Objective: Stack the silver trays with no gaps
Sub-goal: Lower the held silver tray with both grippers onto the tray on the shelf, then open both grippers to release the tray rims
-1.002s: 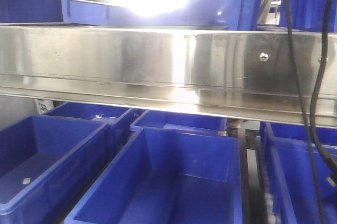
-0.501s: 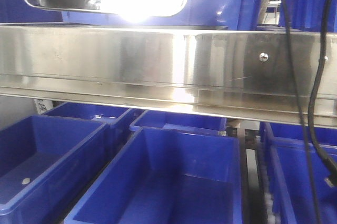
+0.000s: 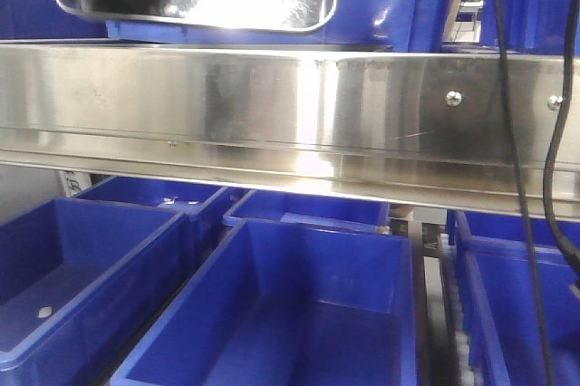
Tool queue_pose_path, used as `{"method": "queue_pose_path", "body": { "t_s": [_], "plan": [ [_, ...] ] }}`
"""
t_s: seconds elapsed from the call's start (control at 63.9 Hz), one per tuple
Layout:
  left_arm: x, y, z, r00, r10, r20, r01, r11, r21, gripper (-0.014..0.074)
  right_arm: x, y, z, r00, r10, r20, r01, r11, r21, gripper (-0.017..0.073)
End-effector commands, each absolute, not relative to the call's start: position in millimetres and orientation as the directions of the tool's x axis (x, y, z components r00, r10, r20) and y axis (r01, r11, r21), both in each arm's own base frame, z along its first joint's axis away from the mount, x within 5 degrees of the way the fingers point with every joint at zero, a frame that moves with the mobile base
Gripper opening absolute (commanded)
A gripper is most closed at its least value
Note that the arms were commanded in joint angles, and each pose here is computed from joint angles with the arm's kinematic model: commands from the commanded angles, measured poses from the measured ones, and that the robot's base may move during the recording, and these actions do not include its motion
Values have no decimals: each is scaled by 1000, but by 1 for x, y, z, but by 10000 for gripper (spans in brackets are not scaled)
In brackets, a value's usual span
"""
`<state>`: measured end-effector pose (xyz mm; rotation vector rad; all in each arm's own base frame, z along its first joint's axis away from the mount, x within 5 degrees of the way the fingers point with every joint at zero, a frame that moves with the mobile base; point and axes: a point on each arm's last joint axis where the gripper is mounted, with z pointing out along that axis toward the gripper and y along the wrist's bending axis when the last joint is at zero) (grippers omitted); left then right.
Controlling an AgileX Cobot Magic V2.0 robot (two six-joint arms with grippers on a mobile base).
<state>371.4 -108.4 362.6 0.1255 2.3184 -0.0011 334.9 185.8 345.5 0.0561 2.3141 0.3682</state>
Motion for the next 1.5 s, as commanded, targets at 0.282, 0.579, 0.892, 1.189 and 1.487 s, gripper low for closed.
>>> {"method": "queue_pose_path", "body": {
  "t_s": [0.282, 0.579, 0.892, 1.189, 1.487],
  "plan": [
    [376, -110, 363, -662, 102, -743, 94, 994, 53, 379, 335, 185, 352, -678, 133, -723, -105, 956, 274, -67],
    [376, -110, 364, -651, 103, -752, 98, 994, 51, 381, 336, 186, 353, -670, 130, -731, -116, 954, 276, 303],
    [376, -110, 365, -649, 102, -754, 98, 994, 50, 381, 335, 187, 353, -675, 140, -724, -113, 950, 290, 316],
    [361, -105, 387, -614, 79, -785, 94, 995, 26, -33, 333, 189, 353, -689, 159, -707, -107, 943, 316, -27],
    [357, -104, 395, -585, 81, -807, 97, 995, 29, 11, 334, 189, 354, -677, 162, -718, -116, 940, 320, -75]
  ]
}}
